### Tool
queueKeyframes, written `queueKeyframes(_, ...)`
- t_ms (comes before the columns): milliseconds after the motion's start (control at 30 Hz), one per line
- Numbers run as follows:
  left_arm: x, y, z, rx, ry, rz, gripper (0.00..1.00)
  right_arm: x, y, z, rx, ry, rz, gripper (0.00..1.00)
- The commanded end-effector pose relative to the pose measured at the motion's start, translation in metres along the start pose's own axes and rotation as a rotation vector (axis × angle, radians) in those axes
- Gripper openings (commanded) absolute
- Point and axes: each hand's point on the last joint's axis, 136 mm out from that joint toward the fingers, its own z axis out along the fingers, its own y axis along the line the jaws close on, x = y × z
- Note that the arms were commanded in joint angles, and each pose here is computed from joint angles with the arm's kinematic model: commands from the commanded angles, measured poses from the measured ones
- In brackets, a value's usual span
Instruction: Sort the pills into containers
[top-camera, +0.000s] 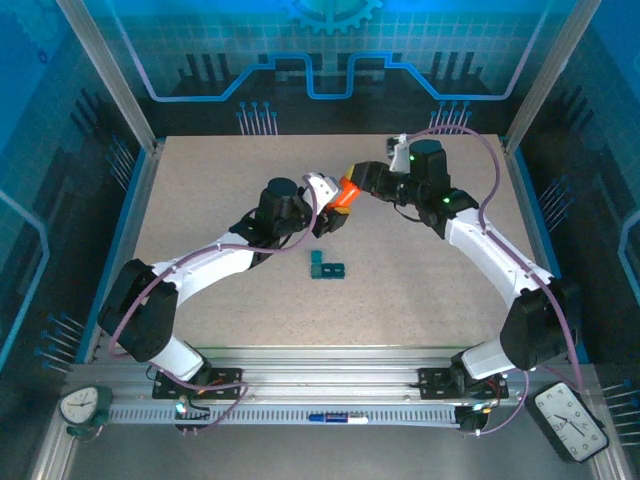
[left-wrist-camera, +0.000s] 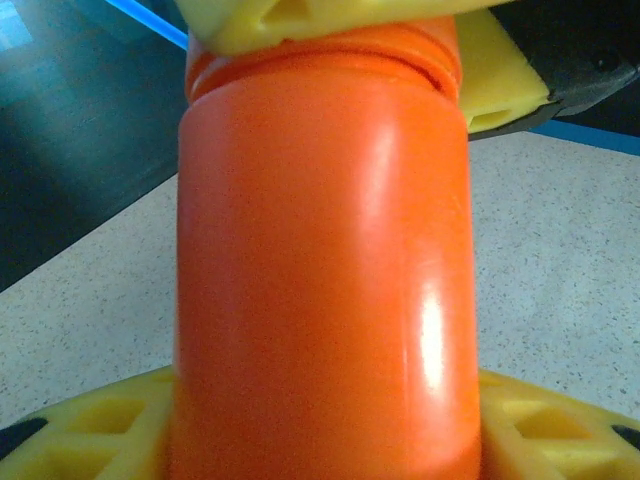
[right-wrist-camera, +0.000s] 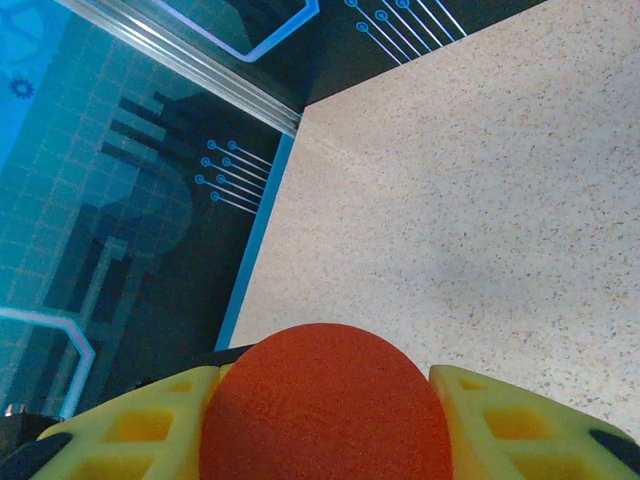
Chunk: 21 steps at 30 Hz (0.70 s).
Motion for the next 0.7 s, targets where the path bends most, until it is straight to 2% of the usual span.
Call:
queueKeyframes(0, -0.005, -0.01, -0.002, 0.034, -0.03, -0.001, 0.0, 0.012, 0.043, -0.001, -0.153, 0.06, -0.12, 0.3)
queueKeyframes(400, -0.009, -0.013, -0.008, 0.047, -0.059, -0.012, 0.0, 0.004, 0.033, -0.014, -0.237, 0.061, -0.362, 0.31)
queueKeyframes(667, -0.009, -0.015, -0.012, 0.049, -0.077, -0.015, 0.0, -0.014, 0.036, -0.032, -0.295, -0.024, -0.416, 0.31)
